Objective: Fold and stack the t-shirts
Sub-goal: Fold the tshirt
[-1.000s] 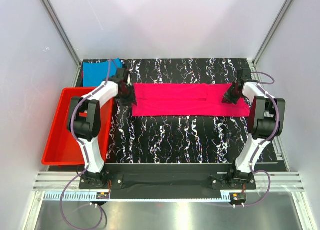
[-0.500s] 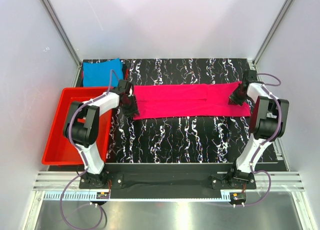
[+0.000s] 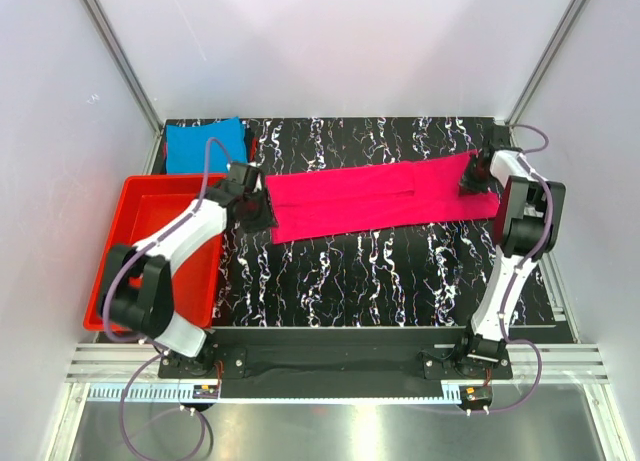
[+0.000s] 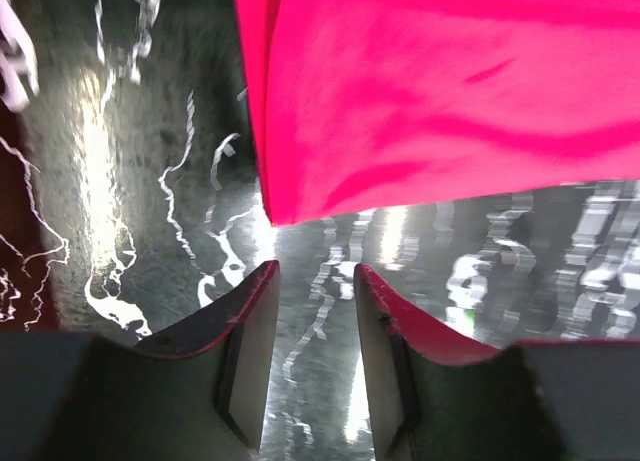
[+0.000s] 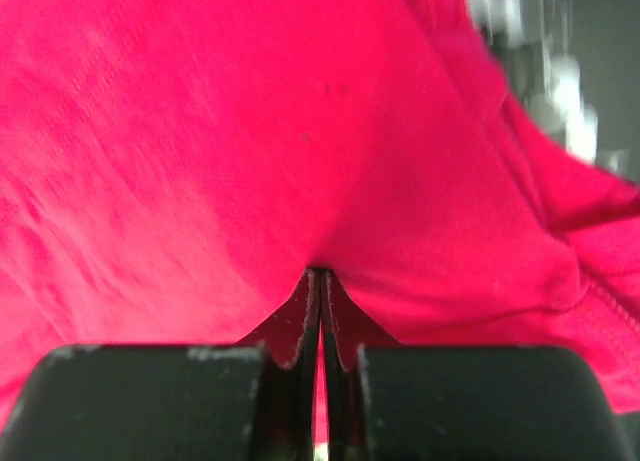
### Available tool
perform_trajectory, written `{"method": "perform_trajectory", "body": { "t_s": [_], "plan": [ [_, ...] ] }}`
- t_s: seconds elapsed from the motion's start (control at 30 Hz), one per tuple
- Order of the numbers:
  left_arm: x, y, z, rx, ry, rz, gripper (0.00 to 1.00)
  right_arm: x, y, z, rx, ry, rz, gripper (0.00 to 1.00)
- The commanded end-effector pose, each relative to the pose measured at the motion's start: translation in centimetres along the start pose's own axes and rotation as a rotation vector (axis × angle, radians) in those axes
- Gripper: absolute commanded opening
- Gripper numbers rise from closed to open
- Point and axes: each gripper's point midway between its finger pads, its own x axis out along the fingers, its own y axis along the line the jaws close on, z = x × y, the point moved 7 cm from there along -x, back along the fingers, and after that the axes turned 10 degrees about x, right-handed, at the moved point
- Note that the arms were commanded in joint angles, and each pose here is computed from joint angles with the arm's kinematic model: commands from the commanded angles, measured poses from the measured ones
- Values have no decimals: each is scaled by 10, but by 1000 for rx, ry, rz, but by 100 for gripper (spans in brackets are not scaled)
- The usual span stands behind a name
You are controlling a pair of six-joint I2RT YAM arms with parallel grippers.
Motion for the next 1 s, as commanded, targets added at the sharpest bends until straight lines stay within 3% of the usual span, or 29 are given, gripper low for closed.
{"method": "perform_trajectory", "body": {
  "t_s": [0.0, 0.3, 0.47, 0.53, 0.6, 0.8, 0.97],
  "plan": [
    [-36, -22, 35, 23, -161, -135, 41, 1, 14, 38, -106, -70, 32, 5],
    [-13, -31, 56, 131, -80, -158, 44, -10, 39, 93, -226, -183, 97, 12],
    [6, -37, 83, 199, -33, -126, 43, -35, 57, 94, -91, -179, 196, 12],
    [13, -37, 83, 215, 0, -129, 42, -40, 59, 83, -14, -138, 220, 11],
    [16, -38, 82, 220, 12, -143, 41, -46, 61, 69, 88, -79, 238, 0],
    [37, -24, 55, 179, 80, -92, 39, -56, 56, 21, 215, 41, 308, 0],
    [58, -16, 28, 144, 141, -91, 37, -63, 30, -21, 227, 80, 209, 0]
  ]
}}
